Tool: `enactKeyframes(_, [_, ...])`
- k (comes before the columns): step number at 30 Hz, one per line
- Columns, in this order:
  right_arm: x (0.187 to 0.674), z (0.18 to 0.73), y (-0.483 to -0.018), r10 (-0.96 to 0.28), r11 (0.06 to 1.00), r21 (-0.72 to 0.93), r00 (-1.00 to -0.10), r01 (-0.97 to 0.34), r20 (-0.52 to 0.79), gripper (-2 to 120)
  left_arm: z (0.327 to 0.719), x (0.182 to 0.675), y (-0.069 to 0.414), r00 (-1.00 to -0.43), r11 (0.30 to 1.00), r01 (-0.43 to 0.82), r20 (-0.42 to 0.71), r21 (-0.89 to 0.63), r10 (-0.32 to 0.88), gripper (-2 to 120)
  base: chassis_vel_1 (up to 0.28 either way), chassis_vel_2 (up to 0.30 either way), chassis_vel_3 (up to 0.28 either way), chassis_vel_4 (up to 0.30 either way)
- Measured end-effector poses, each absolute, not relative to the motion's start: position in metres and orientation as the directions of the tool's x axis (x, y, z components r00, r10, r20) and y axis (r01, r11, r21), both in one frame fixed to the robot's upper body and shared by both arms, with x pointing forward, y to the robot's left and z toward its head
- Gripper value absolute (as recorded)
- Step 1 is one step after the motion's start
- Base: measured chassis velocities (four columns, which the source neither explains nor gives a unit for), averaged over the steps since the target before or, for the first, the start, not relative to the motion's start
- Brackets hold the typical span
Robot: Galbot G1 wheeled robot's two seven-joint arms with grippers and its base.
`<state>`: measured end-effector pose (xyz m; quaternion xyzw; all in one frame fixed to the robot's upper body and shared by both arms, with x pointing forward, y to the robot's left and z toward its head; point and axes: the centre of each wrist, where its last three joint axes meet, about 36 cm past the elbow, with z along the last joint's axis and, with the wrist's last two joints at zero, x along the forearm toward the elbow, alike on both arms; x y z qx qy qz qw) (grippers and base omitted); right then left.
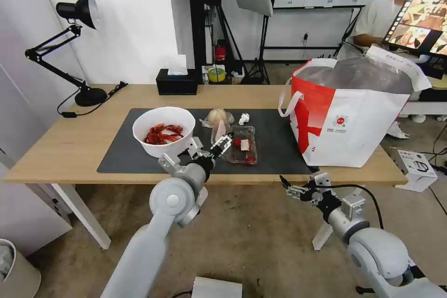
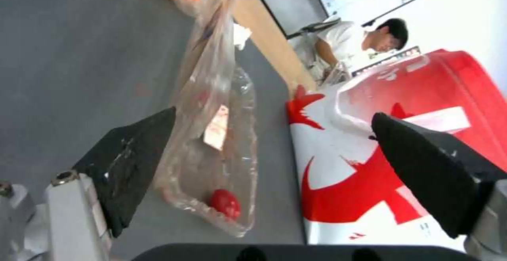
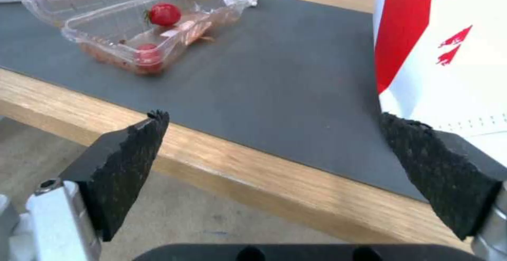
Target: Pick up the trash from the table and place it into the takeout bag.
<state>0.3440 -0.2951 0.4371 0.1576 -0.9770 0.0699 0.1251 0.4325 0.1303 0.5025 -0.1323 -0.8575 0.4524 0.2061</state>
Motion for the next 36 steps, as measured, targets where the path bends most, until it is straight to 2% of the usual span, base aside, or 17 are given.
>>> enactKeyframes(36, [0.329, 0.451, -0.293, -0.292, 0.941, -0.102, -0.925, -0.324, 0.245, 100, 0.511, 0.431, 0.109, -0.866, 0.530, 0.106, 0.184, -0.842, 0.465, 100, 0.000, 0.000, 0.000, 0.000])
